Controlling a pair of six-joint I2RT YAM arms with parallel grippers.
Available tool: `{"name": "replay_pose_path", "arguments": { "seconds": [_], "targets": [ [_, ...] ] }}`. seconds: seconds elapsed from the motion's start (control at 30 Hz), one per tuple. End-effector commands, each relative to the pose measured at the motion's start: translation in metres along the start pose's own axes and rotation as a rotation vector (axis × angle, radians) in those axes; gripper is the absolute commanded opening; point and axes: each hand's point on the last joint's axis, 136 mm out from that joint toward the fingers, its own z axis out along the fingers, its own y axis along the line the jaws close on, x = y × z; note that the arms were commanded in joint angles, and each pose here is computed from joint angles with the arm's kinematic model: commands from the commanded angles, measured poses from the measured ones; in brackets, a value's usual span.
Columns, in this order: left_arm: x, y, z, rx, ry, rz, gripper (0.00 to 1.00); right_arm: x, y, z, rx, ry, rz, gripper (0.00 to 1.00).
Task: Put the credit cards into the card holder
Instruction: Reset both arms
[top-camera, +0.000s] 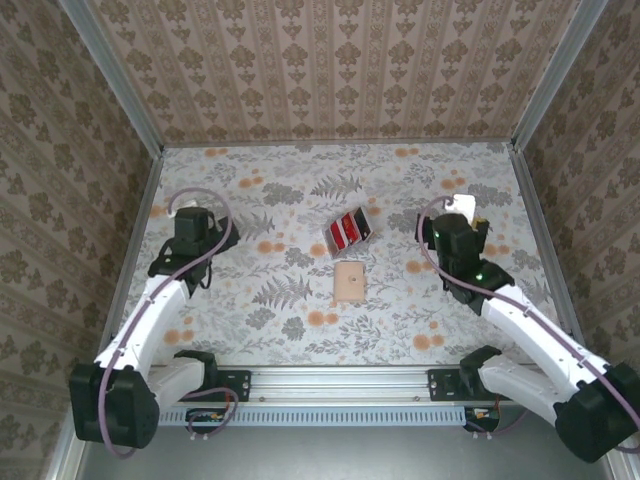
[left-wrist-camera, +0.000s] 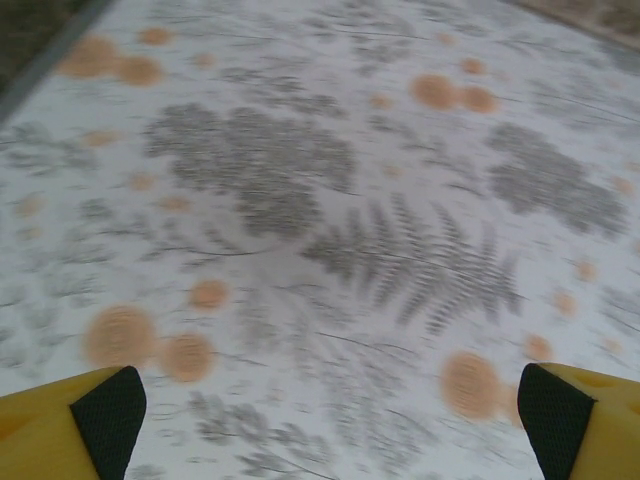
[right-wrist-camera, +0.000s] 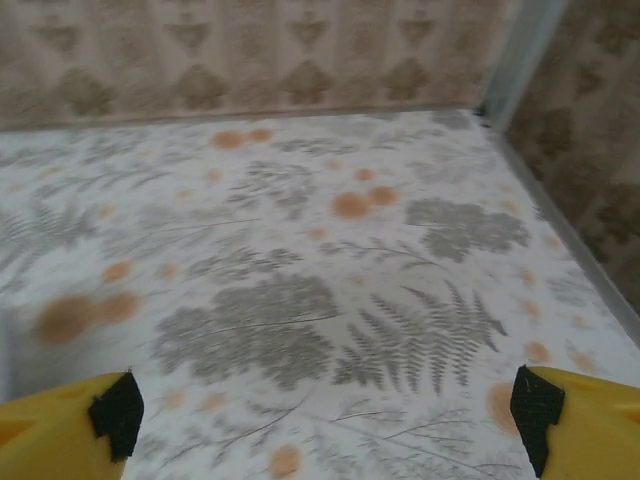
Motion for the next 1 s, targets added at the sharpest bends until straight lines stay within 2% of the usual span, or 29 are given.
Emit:
{"name": "replay_pose_path", "arguments": {
  "seconds": [0.0,0.13,0.27,0.4,0.53,0.63,0.7,0.87,0.97],
  "targets": [
    [-0.009,0.037,0.007,-0.123,-0.089,0.002,1.0,-0.018,-0.027,0.017,0.089,-0.175,0.1,1.0],
    [-0.014,0.053,0.016,-0.169,-0.214,0.084,1.0,0.01,-0.044,0.051,0.166,-0.067,0.085,1.0],
    [-0.016,0.06,0.019,-0.198,-0.253,0.152,1.0,0.031,-0.044,0.078,0.188,-0.064,0.059,1.0],
    [-0.015,0.06,0.042,-0.155,-0.293,0.208,1.0,0.045,-0.035,0.093,0.148,-0.081,0.01,1.0],
    [-0.013,0.068,0.066,-0.11,-0.319,0.177,1.0,0.058,-0.021,0.105,0.055,-0.085,-0.019,1.0],
    [-0.02,0.049,0.073,0.014,-0.375,0.181,1.0,0.06,-0.013,0.109,0.003,-0.068,-0.037,1.0],
    [-0.014,0.029,0.083,0.119,-0.36,0.245,1.0,0.061,-0.013,0.11,-0.017,-0.058,-0.026,1.0],
    [-0.003,0.001,0.095,0.223,-0.303,0.354,1.0,0.072,-0.004,0.117,-0.137,-0.048,-0.009,1.0],
    [0.004,-0.007,0.102,0.213,-0.32,0.407,1.0,0.074,-0.005,0.118,-0.158,-0.049,0.004,1.0]
  ]
}}
